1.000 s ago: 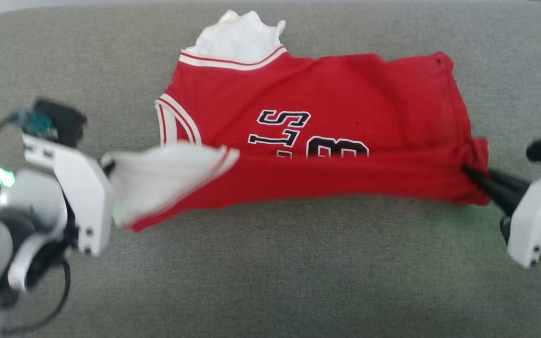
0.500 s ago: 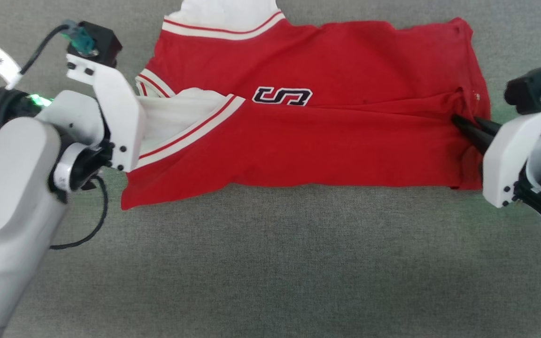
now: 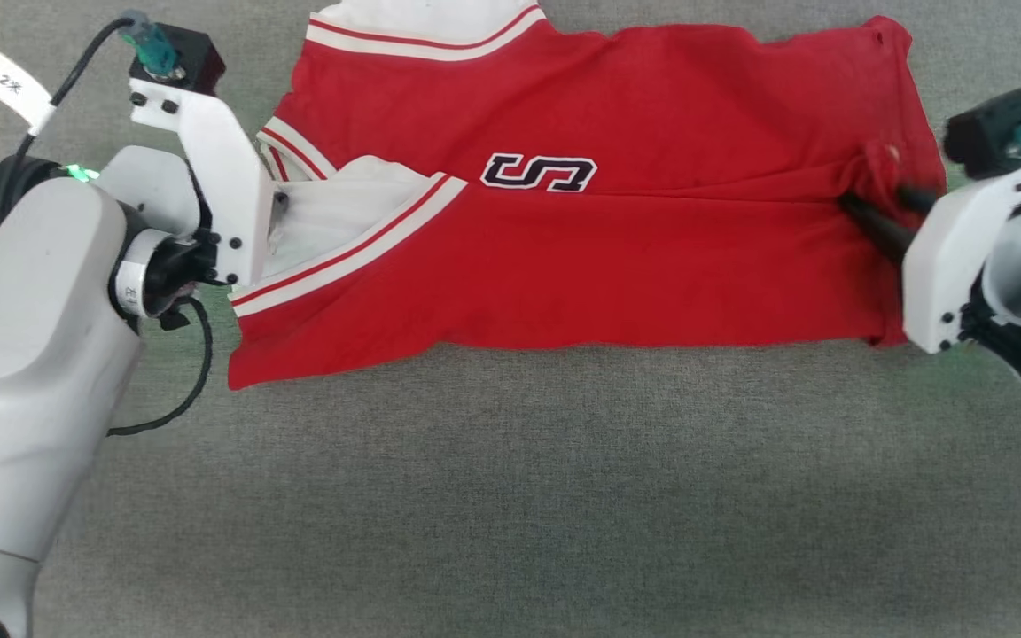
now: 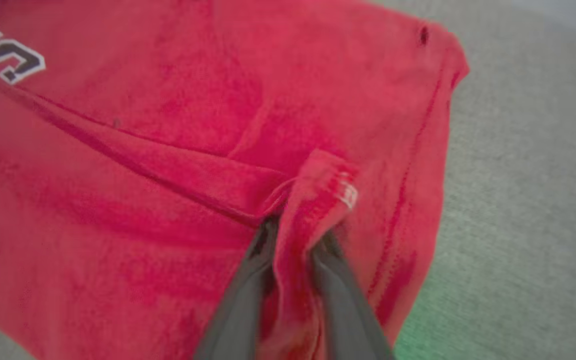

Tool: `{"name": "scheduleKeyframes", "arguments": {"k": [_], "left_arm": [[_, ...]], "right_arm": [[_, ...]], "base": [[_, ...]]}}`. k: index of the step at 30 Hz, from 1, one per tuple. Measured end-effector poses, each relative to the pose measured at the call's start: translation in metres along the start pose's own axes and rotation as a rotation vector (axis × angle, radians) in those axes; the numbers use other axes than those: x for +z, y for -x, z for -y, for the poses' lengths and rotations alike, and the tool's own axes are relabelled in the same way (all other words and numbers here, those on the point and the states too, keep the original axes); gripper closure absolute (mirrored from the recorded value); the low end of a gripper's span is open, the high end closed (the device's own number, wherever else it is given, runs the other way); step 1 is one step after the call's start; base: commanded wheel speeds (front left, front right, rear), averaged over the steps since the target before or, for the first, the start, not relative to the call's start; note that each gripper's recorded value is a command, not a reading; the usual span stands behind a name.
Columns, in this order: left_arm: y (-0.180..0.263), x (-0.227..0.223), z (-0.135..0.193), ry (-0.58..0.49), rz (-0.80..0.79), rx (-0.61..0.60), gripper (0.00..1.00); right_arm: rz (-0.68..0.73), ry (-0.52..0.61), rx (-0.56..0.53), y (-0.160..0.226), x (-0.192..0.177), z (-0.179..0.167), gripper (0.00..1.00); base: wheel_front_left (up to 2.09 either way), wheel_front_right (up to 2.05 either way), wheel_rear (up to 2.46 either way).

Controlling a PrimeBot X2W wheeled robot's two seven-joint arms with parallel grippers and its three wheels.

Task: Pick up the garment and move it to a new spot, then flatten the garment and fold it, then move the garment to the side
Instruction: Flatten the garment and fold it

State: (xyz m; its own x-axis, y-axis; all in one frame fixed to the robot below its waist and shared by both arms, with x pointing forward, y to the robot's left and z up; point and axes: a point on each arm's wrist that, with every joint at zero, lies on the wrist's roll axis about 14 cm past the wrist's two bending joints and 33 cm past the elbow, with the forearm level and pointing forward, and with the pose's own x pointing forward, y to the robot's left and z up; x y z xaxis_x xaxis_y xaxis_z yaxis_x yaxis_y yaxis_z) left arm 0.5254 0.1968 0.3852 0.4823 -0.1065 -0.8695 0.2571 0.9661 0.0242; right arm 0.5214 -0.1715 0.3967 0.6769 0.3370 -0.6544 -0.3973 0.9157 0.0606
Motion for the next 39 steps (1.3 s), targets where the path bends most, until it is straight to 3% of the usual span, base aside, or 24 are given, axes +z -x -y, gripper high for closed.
{"name": "scheduleKeyframes", "arguments": {"k": [10, 19, 28, 34, 35, 36, 39], "left_arm": [[0.042, 0.004, -0.015, -0.008, 0.085, 0.064, 0.00], [0.062, -0.041, 0.018, -0.008, 0.006, 0.015, 0.00], [0.046, -0.062, 0.027, 0.052, -0.069, -0.001, 0.00], [0.020, -0.077, 0.027, 0.130, -0.157, -0.029, 0.00], [0.017, -0.079, 0.029, 0.150, -0.176, -0.043, 0.83], [0.014, -0.080, 0.030, 0.147, -0.189, -0.057, 1.00], [0.009, -0.079, 0.029, 0.162, -0.203, -0.065, 1.00]], "right_arm": [[0.327, 0.005, -0.076, 0.037, 0.053, 0.016, 0.00], [0.572, -0.027, -0.202, 0.083, 0.072, 0.023, 0.00], [0.590, -0.104, -0.277, 0.107, 0.048, 0.018, 0.00], [0.454, -0.169, -0.256, 0.099, 0.010, 0.011, 0.00], [0.419, -0.186, -0.250, 0.096, 0.002, 0.010, 0.00], [0.382, -0.199, -0.242, 0.093, -0.006, 0.009, 0.00], [0.272, -0.228, -0.216, 0.085, -0.027, 0.004, 0.00]], "base": [[0.00, 0.00, 0.00], [0.00, 0.00, 0.00], [0.00, 0.00, 0.00], [0.00, 0.00, 0.00], [0.00, 0.00, 0.00], [0.00, 0.00, 0.00], [0.00, 0.00, 0.00]]}}
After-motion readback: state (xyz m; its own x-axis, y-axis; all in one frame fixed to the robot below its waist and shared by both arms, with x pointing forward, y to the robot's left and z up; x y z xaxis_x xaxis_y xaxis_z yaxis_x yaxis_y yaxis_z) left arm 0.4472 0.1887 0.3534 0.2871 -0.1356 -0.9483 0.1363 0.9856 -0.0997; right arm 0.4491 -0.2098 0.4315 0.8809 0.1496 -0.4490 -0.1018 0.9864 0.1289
